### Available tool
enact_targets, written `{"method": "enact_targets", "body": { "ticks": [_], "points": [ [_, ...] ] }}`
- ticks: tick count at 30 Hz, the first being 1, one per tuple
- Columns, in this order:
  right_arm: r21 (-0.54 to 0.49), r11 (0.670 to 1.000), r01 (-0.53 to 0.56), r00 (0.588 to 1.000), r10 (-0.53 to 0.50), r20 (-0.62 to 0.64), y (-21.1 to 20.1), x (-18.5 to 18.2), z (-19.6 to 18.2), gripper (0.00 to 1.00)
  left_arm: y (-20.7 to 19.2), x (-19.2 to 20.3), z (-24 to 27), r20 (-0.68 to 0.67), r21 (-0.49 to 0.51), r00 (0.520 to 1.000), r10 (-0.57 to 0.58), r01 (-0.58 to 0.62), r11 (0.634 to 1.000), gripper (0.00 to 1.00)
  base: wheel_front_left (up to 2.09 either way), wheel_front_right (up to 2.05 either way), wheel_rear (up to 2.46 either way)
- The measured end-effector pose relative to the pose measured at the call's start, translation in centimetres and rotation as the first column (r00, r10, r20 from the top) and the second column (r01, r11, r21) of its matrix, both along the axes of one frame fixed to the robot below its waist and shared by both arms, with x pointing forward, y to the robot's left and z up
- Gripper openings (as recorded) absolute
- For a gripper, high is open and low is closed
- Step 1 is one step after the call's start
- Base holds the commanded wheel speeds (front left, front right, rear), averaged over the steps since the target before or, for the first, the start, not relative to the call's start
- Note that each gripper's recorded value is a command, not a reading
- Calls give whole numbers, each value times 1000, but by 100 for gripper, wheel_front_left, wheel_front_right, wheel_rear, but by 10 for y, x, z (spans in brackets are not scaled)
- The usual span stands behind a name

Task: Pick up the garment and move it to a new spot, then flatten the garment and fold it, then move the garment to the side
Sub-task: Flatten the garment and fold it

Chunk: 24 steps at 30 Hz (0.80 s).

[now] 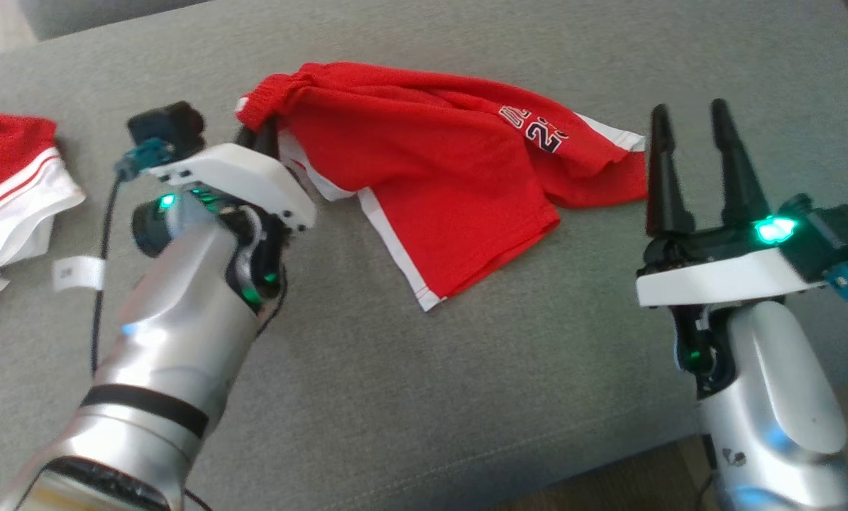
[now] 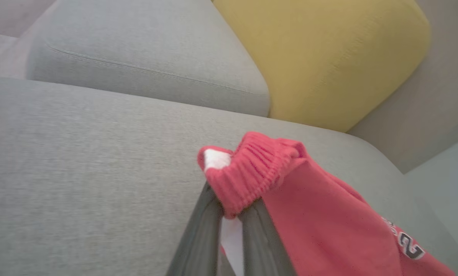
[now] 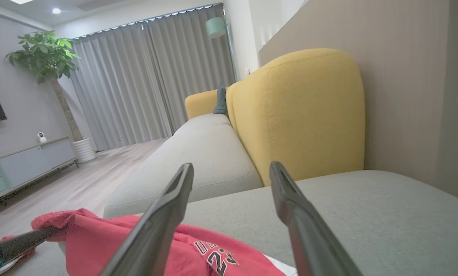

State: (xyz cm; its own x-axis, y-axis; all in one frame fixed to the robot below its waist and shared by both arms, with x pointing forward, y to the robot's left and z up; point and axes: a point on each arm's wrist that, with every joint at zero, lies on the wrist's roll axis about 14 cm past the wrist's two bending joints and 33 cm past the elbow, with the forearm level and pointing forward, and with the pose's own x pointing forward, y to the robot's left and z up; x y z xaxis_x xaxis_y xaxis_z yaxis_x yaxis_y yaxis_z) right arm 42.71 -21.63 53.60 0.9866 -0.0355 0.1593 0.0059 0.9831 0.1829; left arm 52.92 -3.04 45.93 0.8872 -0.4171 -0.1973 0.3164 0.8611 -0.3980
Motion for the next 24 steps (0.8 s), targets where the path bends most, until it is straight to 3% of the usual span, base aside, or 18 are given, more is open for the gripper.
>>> {"method": "enact_targets", "body": {
  "ticks": [8, 15, 19, 24],
  "points": [
    [5, 998, -65, 998, 66, -19, 24, 10, -9, 100, 37, 12, 17, 78, 22, 995, 62, -64, 998, 100, 0, 0, 0],
    [-4, 989, -147, 989, 147, -19, 54, 19, -9, 100, 81, 17, 95, 296, -79, 943, 151, -133, 988, 100, 0, 0, 0],
    [-15, 980, -199, 980, 198, -22, 75, 16, -10, 100, 130, -15, 101, 348, -111, 905, 244, -218, 970, 100, 0, 0, 0],
    [13, 973, -232, 970, 232, -70, 89, 2, -29, 100, 191, -87, 57, 285, -78, 887, 363, -356, 931, 100, 0, 0, 0]
  ]
}}
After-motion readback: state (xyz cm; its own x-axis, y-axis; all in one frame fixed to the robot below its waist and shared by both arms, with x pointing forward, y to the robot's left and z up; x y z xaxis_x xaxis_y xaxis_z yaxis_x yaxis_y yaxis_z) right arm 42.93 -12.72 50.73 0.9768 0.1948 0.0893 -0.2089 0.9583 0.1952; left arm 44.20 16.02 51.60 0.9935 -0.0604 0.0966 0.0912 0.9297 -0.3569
